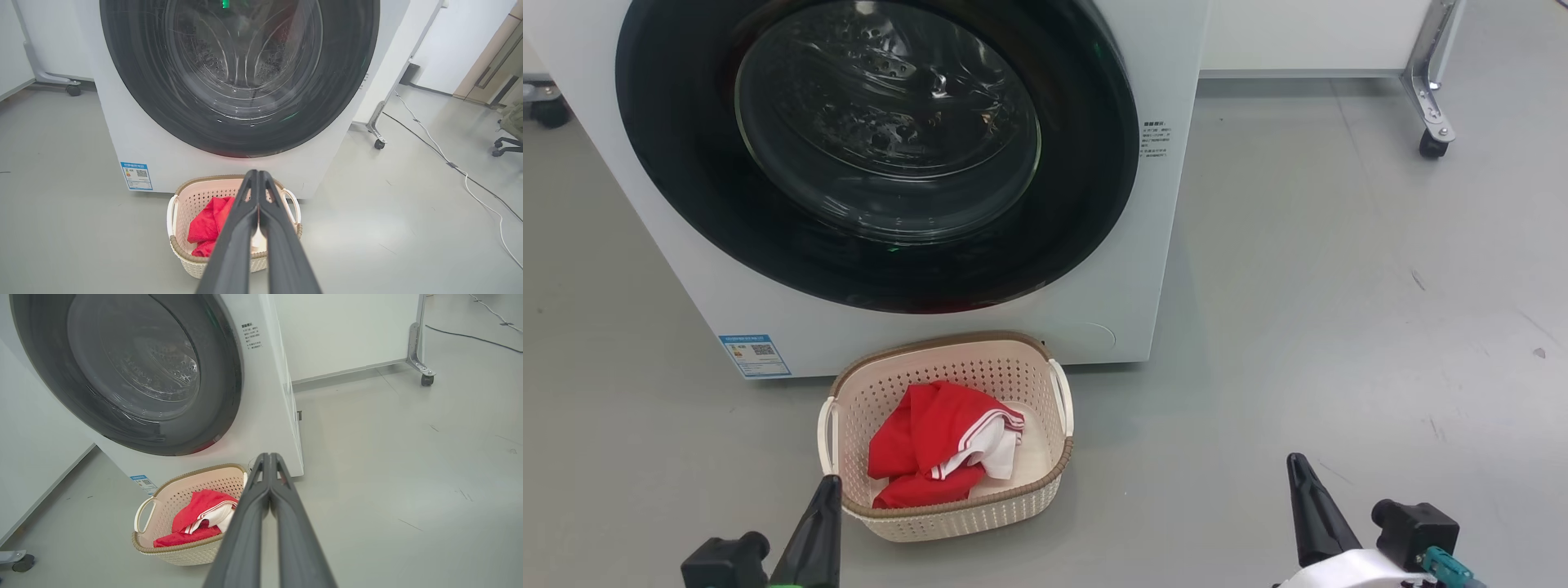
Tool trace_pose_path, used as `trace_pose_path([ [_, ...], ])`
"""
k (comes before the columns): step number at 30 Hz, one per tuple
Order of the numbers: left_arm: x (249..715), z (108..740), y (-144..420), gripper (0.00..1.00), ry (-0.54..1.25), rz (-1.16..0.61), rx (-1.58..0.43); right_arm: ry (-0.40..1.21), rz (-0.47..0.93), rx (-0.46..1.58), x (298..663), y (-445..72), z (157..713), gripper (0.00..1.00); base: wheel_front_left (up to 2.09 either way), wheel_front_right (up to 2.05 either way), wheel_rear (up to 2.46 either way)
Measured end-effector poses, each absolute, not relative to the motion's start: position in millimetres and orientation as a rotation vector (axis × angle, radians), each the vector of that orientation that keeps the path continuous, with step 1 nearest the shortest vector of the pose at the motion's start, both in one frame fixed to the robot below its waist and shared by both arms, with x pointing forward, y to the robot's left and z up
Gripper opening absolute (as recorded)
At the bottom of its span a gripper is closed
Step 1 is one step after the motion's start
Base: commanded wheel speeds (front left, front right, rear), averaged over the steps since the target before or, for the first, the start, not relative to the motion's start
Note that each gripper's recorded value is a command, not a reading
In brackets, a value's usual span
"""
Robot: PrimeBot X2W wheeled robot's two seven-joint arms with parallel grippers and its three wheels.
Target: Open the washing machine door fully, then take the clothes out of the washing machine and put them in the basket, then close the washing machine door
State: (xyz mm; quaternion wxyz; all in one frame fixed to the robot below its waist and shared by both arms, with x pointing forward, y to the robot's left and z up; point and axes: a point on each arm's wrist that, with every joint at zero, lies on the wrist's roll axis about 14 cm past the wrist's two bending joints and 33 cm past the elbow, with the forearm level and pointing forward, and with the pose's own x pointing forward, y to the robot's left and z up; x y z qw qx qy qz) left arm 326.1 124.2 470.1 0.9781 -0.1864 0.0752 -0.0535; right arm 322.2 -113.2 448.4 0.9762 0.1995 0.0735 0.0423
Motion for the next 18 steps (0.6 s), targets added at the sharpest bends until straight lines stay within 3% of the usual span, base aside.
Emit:
trace_pose_path([
  [18, 328.7, 462.7, 138.7, 0.0, 0.196, -0.041, -0.622, 0.193, -0.018, 0.64, 328.6, -137.0, 443.5, 0.0, 0.0, 0.0, 0.0],
])
